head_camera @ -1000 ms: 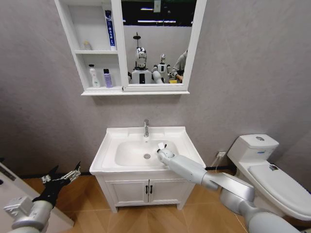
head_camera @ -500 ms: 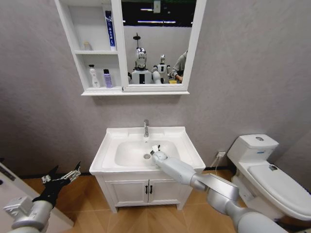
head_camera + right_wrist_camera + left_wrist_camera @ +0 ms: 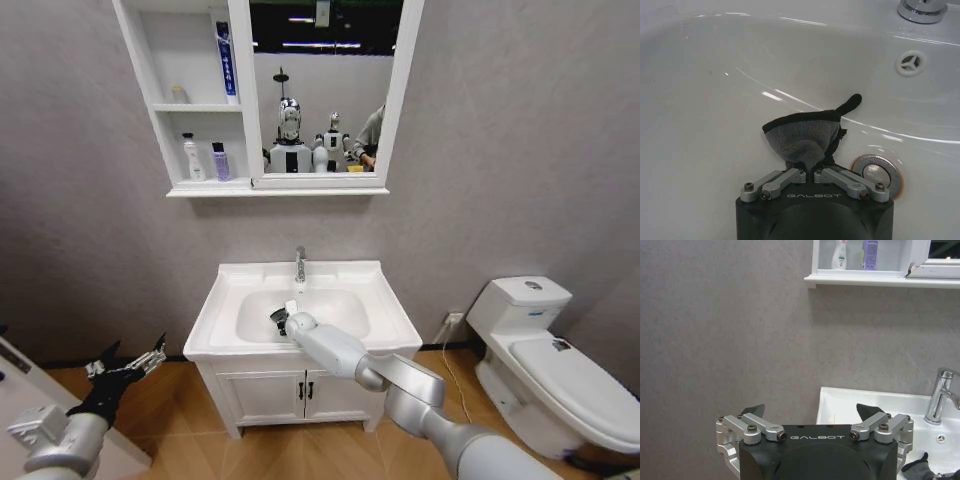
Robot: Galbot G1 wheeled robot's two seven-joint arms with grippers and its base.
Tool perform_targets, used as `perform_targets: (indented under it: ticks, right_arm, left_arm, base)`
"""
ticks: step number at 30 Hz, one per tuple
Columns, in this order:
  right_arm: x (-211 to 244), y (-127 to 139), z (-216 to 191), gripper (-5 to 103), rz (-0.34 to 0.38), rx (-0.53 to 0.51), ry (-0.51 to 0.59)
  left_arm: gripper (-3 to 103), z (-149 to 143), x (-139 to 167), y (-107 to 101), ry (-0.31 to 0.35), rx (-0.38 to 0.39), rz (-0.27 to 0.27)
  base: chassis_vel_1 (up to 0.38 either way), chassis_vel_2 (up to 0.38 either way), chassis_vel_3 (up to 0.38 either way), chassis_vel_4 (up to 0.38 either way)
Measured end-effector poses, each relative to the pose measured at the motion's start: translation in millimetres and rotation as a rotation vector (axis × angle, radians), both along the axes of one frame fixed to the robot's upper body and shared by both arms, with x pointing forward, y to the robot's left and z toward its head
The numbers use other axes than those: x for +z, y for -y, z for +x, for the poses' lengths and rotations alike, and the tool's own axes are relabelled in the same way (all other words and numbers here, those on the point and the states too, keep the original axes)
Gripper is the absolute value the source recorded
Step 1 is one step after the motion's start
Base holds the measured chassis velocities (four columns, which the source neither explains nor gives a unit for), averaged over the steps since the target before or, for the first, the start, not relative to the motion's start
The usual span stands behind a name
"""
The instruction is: Move facial cleanser and shampoo from washbasin to cabinet, then wipe washbasin with towel.
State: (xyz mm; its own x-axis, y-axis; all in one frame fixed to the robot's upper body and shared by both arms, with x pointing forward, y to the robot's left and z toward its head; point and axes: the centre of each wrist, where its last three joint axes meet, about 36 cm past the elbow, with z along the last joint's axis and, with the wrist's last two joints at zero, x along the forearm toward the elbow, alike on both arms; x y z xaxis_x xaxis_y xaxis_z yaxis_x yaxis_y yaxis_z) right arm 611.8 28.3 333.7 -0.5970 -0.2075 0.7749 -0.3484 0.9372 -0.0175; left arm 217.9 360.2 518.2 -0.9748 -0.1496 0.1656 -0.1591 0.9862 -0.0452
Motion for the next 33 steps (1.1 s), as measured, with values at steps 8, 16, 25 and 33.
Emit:
perform_targets:
  ticks: [8, 16, 25, 33]
  right_arm:
    - [5, 59, 10, 2, -0.186, -0.135, 0.001]
    - [44, 102, 16, 2, -0.229, -0.231, 0.027]
    - [121, 155, -8, 2, -0.204, -0.290, 0.120]
    - [173, 206, -21, 2, -0.152, -0.340, 0.229]
  left_arm:
    - [100, 0, 0, 0, 0.000, 0.000, 0.000]
    - [100, 0, 0, 0, 0.000, 0.000, 0.000]
    - [100, 0, 0, 0, 0.000, 0.000, 0.000]
    - [100, 0, 0, 0, 0.000, 0.000, 0.000]
  base:
    - [0.000, 0.000, 0.000, 0.000]
    - [0.000, 0.000, 0.000, 0.000]
    - [0.000, 0.000, 0.000, 0.000]
    - [0.000, 0.000, 0.000, 0.000]
